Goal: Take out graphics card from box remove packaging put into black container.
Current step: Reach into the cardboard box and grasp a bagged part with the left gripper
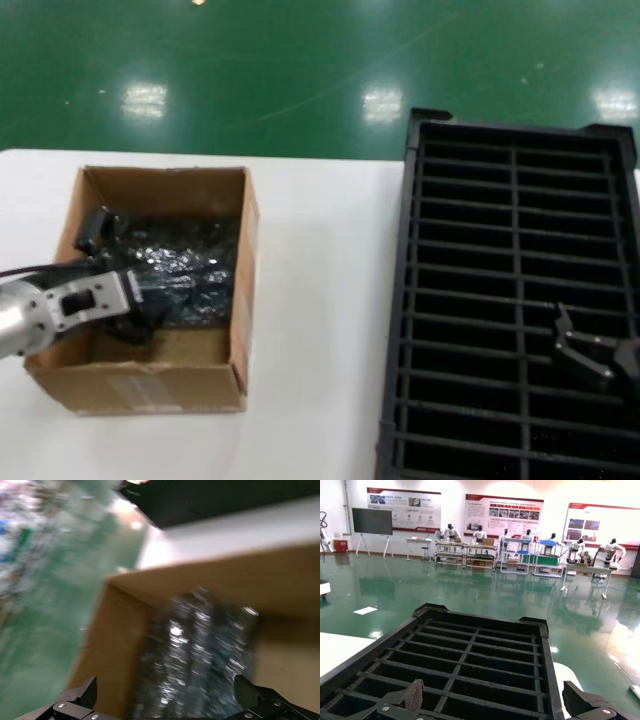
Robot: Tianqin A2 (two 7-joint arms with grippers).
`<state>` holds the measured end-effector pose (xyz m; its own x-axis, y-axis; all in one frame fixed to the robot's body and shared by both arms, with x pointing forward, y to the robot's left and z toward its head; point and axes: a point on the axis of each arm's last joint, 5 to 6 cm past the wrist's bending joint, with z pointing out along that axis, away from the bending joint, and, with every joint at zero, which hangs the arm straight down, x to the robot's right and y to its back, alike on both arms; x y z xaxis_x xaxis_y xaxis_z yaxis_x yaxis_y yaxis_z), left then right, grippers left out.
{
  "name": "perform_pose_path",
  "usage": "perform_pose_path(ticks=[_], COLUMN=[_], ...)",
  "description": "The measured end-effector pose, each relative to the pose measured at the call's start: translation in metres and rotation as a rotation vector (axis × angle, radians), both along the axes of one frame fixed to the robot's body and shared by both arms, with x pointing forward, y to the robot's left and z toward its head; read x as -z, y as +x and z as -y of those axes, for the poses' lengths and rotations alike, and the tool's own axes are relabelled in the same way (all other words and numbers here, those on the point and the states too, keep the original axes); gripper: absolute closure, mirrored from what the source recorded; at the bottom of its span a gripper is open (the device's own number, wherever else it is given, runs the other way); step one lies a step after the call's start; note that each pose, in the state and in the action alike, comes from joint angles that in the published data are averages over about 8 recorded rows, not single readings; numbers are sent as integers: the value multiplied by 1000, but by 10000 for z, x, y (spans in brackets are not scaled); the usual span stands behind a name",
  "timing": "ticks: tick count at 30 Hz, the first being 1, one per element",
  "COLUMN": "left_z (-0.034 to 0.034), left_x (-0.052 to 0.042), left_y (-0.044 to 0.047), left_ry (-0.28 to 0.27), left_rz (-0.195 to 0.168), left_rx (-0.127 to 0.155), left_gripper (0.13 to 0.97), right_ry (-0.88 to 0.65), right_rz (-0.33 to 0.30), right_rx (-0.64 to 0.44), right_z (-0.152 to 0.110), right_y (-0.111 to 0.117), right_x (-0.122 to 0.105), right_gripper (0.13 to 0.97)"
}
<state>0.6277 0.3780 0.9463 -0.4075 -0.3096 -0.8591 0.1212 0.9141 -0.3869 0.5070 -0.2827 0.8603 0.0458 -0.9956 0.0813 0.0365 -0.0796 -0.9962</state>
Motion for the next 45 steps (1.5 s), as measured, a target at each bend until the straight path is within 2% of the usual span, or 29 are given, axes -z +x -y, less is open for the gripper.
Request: perform_pose_path(ticks=[3, 5, 8, 11, 18, 20, 29, 37, 38, 45], left_z=[-18, -14, 7, 41, 101, 105, 95, 79, 78, 55], left_x=[-35, -45, -40, -15, 63, 77, 109, 186, 196, 254], left_y=[157, 231, 314, 373, 443, 450, 446, 406, 404, 413], left_ry=[117, 176, 242, 278, 286, 284, 283, 289, 290, 294], left_rz=[-70, -96, -107, -96, -55, -45, -14, -11, -10, 3], left_rx=[37, 51, 56, 50, 26, 20, 3, -5, -6, -27], left_gripper=[134, 136, 137, 160, 199, 199, 327, 521, 521, 703], right_ry=[0, 0, 0, 0, 0, 0, 0, 0, 0, 0], right_rz=[0, 0, 0, 0, 0, 0, 0, 0, 0, 0], right_rx=[0, 0, 0, 0, 0, 0, 0, 0, 0, 0], right_z=[0, 0, 0, 0, 0, 0, 0, 0, 0, 0], right_y=[0, 0, 0, 0, 0, 0, 0, 0, 0, 0], right_x=[0, 0, 0, 0, 0, 0, 0, 0, 0, 0], right_gripper=[130, 130, 130, 130, 130, 130, 130, 130, 130, 130])
